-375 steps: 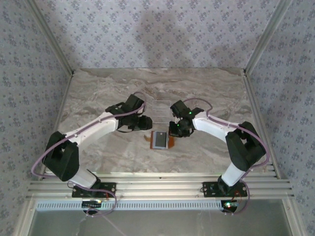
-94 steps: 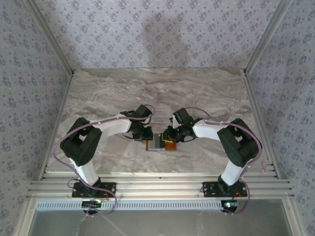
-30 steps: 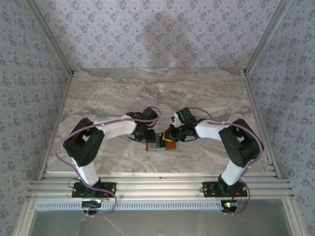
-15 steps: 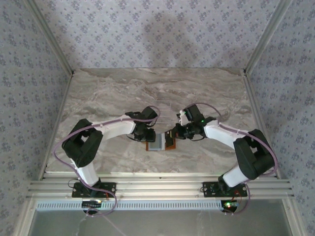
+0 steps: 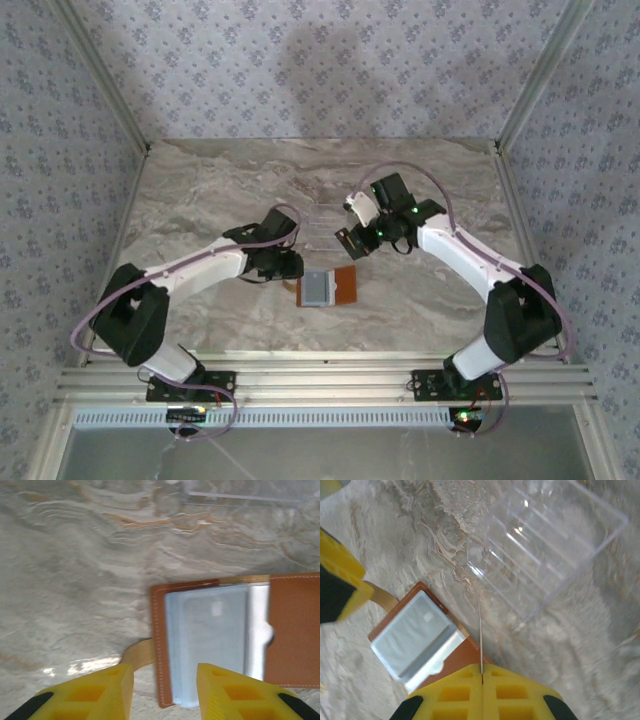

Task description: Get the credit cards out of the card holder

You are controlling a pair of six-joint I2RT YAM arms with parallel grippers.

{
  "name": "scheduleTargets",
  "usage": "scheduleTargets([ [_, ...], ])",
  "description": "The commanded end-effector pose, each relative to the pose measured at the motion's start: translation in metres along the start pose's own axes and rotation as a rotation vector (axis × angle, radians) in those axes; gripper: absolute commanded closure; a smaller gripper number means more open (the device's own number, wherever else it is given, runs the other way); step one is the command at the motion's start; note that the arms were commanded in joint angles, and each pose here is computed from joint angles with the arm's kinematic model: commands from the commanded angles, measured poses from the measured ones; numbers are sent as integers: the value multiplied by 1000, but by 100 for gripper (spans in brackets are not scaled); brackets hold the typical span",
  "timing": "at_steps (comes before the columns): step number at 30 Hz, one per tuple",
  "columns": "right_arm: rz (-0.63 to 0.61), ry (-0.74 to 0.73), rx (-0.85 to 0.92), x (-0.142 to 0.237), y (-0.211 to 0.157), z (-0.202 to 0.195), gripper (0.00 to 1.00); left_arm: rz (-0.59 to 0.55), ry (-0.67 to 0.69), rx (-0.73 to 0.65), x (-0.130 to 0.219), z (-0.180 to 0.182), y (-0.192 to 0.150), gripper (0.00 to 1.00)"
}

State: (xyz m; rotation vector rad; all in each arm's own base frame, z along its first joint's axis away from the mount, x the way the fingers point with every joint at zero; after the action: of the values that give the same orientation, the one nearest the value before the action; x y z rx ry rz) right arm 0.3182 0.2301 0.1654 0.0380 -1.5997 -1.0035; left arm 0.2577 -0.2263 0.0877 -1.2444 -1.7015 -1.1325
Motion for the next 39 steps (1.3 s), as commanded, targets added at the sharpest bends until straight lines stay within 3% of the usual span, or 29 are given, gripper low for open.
scheduleTargets([
  [1,106,27,274,0,-4,-9,99,-33,-9,74,6,16,4,61],
  [9,217,133,532,-18,14,-20,100,-57,-64,182,10,45,7,61],
  [15,272,218,636,-36,26,-20,100,-105,-64,158,26,48,11,54],
  [27,311,252,720,-71,46,-21,100,-180,-12,61,57,50,21,53],
  [39,411,314,716,-101,22,-21,100,-178,-5,48,56,51,20,52],
])
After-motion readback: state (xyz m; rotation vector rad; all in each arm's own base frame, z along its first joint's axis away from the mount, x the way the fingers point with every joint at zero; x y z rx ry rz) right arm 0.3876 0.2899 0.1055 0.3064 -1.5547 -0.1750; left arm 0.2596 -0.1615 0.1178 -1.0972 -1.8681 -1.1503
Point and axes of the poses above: each hand's point on the last joint's axis, 136 mm out from that joint toward the fingers, its own x axis back along the fingers, its own z axis along the line the jaws close on, y = z × x, the point moved 1 cm from there along x, back along the fingers, and after that the axes turned 7 degrees about x, right-handed, at the moved point
